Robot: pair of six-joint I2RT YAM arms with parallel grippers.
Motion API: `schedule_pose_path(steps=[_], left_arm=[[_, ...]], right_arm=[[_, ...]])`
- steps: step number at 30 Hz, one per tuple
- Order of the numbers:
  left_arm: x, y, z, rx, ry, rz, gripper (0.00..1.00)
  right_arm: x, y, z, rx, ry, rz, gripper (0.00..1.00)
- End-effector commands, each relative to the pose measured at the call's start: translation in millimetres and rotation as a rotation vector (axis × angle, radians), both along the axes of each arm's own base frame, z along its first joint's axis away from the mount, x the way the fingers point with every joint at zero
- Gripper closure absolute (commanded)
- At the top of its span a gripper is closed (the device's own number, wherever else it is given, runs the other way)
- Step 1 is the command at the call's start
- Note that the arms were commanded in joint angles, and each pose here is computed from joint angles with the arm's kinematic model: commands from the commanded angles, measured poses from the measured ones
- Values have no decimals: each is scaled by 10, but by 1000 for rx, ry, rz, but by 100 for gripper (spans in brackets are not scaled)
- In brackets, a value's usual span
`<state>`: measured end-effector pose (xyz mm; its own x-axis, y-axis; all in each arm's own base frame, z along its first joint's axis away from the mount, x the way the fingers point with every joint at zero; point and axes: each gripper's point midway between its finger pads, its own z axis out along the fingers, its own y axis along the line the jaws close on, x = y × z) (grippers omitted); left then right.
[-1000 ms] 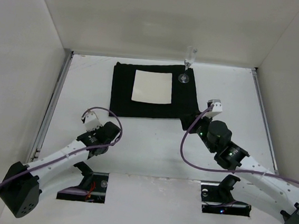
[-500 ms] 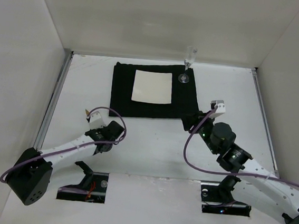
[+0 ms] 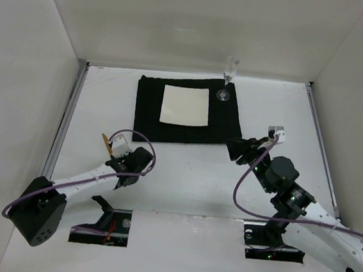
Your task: Set the dinner table for one person
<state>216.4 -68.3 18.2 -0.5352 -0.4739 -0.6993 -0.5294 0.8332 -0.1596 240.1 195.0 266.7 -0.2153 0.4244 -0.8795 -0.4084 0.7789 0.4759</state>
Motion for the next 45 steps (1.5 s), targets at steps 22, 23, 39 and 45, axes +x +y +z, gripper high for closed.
schedule_pose_path(steps=[22,23,39,45], left_arm=[[1504,-2769,2099,-172,-337,-591,99],[1578,-2889,2075,-180,-339,-597,99],[2202,-3716,1224,-241,-268,-591,99],[2261,-3685,952,-218,-231,-578,99]], right_arm=[[126,-706,92,137,-32,-262,57],[128,-734,89,138,-33,-272,57],[147,-783,33,142,-27,-300,56],[164,-760,17,138,-21,-296,55]])
